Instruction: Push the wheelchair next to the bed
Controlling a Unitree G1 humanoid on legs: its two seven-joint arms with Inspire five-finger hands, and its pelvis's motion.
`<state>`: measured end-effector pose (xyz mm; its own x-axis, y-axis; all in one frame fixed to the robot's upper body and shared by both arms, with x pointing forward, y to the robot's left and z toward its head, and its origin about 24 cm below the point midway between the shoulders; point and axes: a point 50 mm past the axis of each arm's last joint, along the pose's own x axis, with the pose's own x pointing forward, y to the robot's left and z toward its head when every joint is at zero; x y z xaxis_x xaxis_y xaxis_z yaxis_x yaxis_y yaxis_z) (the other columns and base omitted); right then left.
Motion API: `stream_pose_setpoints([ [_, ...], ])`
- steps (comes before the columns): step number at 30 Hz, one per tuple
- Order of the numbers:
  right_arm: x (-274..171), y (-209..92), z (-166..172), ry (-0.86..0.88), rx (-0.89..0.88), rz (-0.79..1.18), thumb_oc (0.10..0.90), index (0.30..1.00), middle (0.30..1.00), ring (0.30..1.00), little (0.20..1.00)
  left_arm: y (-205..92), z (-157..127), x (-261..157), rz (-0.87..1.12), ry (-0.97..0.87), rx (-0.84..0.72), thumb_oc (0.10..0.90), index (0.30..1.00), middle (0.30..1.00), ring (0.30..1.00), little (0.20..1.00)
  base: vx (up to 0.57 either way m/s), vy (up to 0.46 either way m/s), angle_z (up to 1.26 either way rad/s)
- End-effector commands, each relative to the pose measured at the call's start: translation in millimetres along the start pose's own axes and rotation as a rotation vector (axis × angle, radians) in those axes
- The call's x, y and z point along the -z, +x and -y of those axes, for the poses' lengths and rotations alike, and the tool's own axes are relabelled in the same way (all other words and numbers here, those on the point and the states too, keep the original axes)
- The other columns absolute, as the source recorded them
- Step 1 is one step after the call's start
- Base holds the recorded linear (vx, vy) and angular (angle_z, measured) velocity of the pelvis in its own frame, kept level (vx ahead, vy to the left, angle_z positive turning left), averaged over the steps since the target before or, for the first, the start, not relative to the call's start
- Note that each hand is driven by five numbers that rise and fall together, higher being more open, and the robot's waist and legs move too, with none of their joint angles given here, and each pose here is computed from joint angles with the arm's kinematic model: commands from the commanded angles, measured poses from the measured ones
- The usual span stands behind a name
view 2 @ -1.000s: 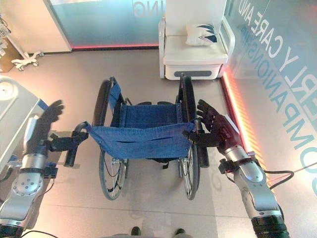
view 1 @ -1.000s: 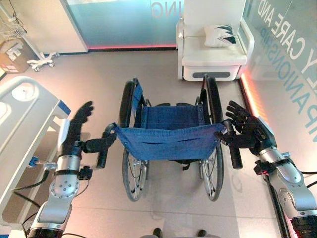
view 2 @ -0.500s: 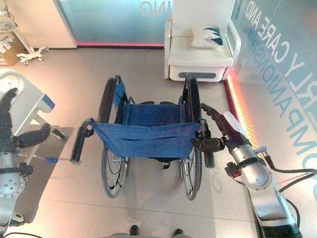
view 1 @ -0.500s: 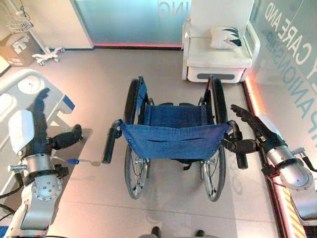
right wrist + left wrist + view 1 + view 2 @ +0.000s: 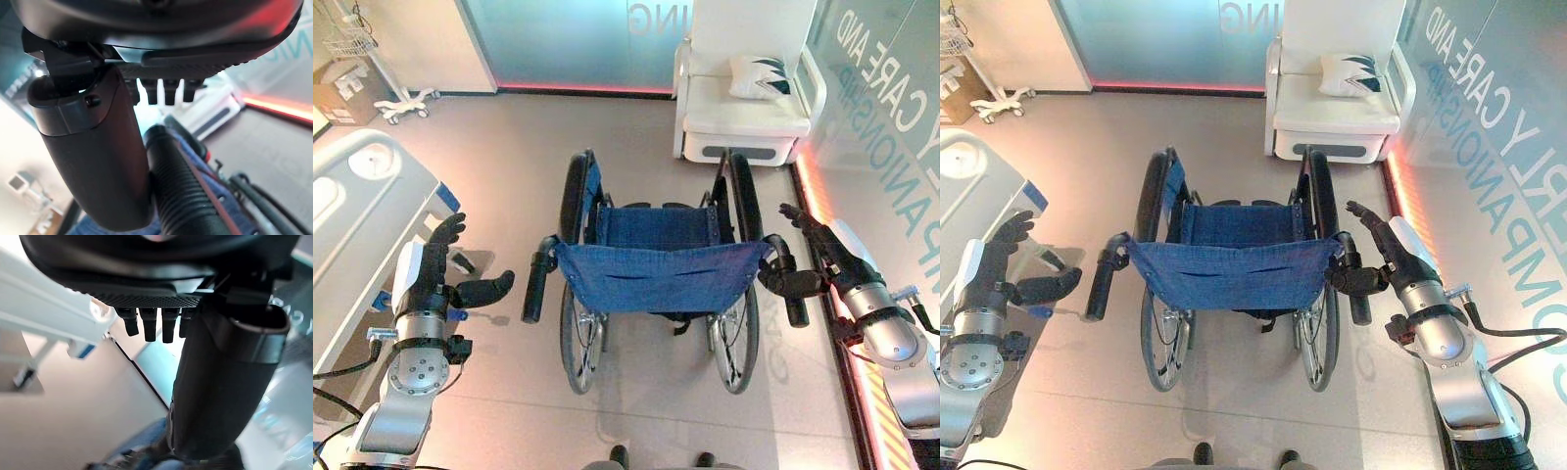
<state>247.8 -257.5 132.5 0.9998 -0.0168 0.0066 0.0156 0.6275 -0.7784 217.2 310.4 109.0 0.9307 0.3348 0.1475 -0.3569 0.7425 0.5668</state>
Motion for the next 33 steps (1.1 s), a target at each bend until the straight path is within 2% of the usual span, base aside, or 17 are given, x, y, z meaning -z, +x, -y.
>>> stream_pose_setpoints([
  [1, 43, -2, 32, -0.251, 0.122, -0.279, 0.8, 0.9, 0.9, 0.9, 0.9, 14, -39, -61, 0.343, -0.142, -0.217, 0.8, 0.9, 0.9, 0.9, 0.9, 0.0, 0.0, 0.0],
  [8, 47, 3, 18, -0.247, 0.059, -0.316, 0.8, 0.9, 0.9, 0.9, 0.9, 11, -28, -73, 0.425, -0.398, -0.195, 0.8, 0.9, 0.9, 0.9, 0.9, 0.0, -0.002, -0.02],
  [13, 41, 7, 13, -0.234, 0.06, -0.3, 0.8, 0.9, 0.9, 0.9, 0.9, 12, -2, -73, 0.384, -0.463, 0.044, 0.8, 0.9, 0.9, 0.9, 0.9, 0.0, -0.002, -0.03],
  [16, 37, 8, 16, -0.228, 0.073, -0.28, 0.8, 0.9, 0.9, 0.9, 0.9, 12, 9, -71, 0.349, -0.384, 0.172, 0.8, 0.9, 0.9, 0.9, 0.9, 0.0, 0.002, -0.01],
  [22, 36, 10, 19, -0.222, 0.084, -0.26, 0.8, 0.9, 0.9, 0.9, 0.9, 15, 20, -62, 0.264, -0.211, 0.306, 0.8, 0.9, 0.9, 0.9, 0.9, 0.0, 0.001, -0.02],
  [27, 35, 12, 19, -0.209, 0.084, -0.251, 0.8, 0.9, 0.9, 0.9, 0.9, 20, 16, -48, 0.199, -0.003, 0.242, 0.8, 0.9, 0.9, 0.9, 0.9, 0.0, 0.0, 0.0],
  [33, 37, 14, 16, -0.196, 0.093, -0.252, 0.8, 0.9, 0.9, 0.9, 0.9, 24, 13, -34, 0.126, 0.165, 0.17, 0.8, 0.9, 0.9, 0.9, 0.9, 0.0, 0.0, 0.0],
])
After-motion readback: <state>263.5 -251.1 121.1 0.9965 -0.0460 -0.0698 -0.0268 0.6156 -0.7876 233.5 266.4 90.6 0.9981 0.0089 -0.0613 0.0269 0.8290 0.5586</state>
